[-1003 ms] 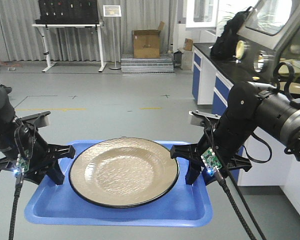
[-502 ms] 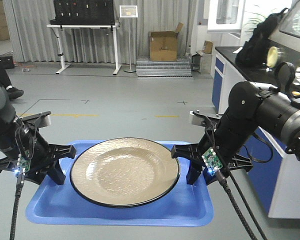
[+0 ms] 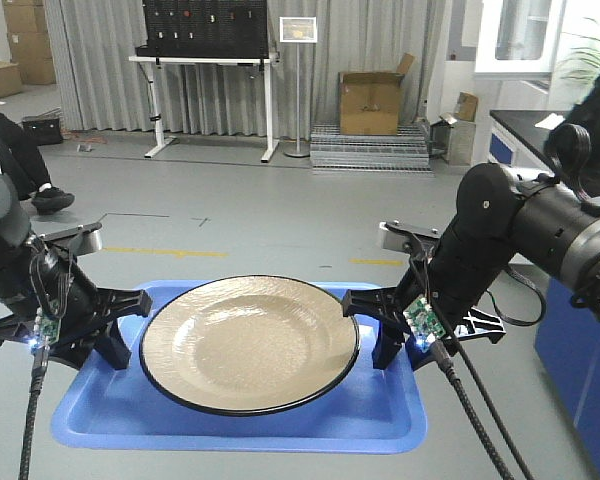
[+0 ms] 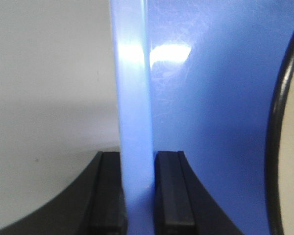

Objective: Place disk in tray to left cabinet
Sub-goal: 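Hold the tray level while the base drives to the cabinet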

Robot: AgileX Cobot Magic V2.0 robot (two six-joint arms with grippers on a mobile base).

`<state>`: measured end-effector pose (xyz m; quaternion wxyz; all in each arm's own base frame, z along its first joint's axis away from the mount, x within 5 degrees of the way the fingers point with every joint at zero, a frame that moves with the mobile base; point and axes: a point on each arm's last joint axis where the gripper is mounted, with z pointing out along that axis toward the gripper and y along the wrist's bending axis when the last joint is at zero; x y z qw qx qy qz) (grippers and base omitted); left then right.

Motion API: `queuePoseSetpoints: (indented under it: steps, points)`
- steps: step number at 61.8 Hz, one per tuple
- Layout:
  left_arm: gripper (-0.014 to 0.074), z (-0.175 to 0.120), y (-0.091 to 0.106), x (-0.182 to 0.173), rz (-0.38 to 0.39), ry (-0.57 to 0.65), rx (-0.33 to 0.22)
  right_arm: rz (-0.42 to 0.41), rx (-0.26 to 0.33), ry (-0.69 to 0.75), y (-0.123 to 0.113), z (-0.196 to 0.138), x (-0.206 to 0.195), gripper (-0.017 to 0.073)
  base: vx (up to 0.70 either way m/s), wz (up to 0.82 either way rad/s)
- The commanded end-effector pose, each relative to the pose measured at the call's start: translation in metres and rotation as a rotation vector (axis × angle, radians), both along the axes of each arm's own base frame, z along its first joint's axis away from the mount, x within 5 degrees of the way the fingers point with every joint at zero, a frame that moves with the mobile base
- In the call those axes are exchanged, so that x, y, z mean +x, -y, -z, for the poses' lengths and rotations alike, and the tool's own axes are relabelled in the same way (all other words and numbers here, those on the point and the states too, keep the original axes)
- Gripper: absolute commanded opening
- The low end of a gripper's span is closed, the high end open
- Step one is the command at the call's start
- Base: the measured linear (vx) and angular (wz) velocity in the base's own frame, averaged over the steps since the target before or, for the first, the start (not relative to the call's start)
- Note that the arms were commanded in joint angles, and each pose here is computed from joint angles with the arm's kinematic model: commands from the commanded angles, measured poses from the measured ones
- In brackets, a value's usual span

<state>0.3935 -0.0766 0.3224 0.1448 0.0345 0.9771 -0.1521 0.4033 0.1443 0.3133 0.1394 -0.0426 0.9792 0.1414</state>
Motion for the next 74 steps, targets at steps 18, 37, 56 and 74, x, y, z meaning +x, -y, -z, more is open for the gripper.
queuePoseSetpoints:
  steps: [18, 37, 56, 74]
  points:
    - [0.0000, -0.0351, 0.0033, -0.0104, 0.000, 0.101, -0.054, -0.009, 0.045, 0.092, 0.0028, -0.0406, -0.0141, -0.0001, 0.64, 0.07]
    - [0.0000, -0.0351, 0.0033, -0.0104, 0.000, 0.101, -0.054, -0.009, 0.043, 0.092, 0.0029, -0.0405, -0.0140, -0.0001, 0.67, 0.00]
    - [0.0000, -0.0351, 0.0033, -0.0104, 0.000, 0.101, -0.054, -0.009, 0.046, 0.091, 0.0027, -0.0406, -0.0141, -0.0001, 0.70, -0.06]
    - [0.0000, -0.0351, 0.0033, -0.0104, 0.000, 0.101, -0.054, -0.009, 0.046, 0.091, 0.0027, -0.0406, -0.0141, -0.0001, 0.71, -0.07]
